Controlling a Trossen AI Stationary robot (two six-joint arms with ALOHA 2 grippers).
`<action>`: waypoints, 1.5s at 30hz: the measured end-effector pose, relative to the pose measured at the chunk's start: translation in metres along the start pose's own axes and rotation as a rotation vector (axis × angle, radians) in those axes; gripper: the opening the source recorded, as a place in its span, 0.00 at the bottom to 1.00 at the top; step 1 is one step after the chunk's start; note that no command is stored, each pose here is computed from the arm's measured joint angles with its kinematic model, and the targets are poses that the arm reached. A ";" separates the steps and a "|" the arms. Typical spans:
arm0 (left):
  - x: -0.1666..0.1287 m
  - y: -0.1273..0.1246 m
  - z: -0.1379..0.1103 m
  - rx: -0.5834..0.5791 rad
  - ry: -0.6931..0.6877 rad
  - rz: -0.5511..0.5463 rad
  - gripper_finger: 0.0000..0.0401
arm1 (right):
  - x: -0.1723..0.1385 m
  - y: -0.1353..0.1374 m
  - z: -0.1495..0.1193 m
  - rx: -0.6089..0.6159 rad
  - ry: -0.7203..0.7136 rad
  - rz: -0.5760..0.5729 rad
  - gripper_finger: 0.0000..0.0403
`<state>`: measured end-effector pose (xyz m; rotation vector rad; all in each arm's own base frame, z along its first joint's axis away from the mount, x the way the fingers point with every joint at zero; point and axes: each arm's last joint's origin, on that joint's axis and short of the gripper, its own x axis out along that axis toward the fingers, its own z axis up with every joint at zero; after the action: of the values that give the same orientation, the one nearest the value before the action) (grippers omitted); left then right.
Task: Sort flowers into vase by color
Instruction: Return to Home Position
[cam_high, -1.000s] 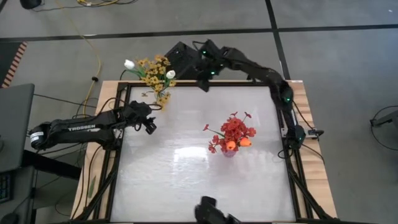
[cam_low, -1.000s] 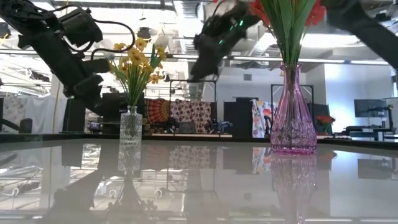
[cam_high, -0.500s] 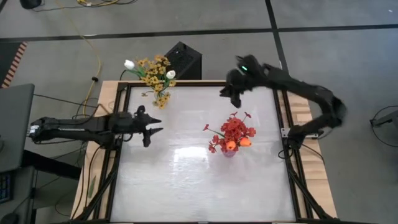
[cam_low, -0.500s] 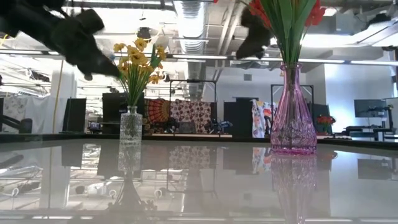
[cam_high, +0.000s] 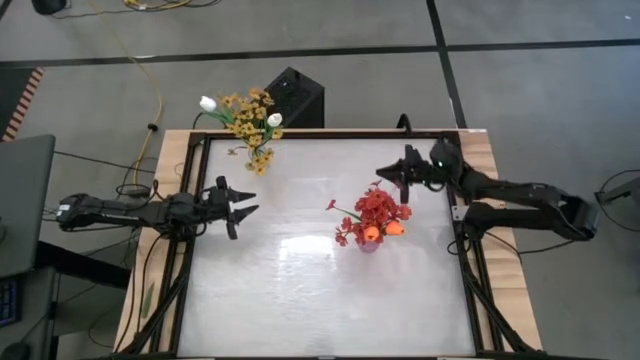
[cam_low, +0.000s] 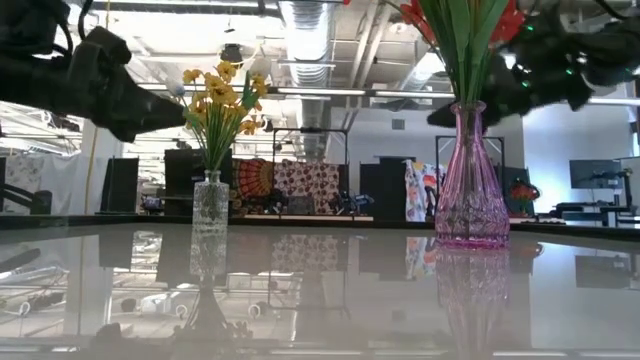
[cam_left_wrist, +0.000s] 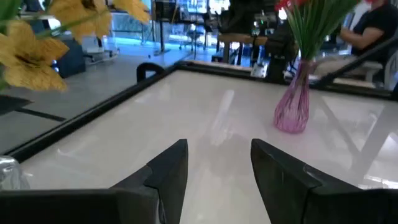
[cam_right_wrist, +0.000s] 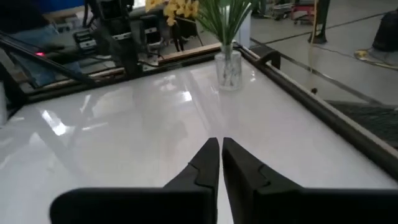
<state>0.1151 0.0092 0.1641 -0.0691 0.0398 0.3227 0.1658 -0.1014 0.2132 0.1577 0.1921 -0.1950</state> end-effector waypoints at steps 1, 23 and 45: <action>-0.001 0.000 0.000 -0.009 -0.001 0.001 0.41 | -0.003 0.002 -0.006 0.012 -0.009 0.005 0.11; -0.013 0.000 0.009 -0.049 -0.023 -0.137 0.40 | -0.030 0.067 -0.054 0.027 0.030 -0.084 0.05; -0.019 0.005 0.008 -0.048 -0.037 -0.004 0.33 | -0.064 0.060 -0.052 -0.037 -0.006 -0.131 0.13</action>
<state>0.0960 0.0091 0.1724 -0.1107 -0.0046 0.3205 0.1075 -0.0233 0.1841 0.1079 0.1996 -0.3222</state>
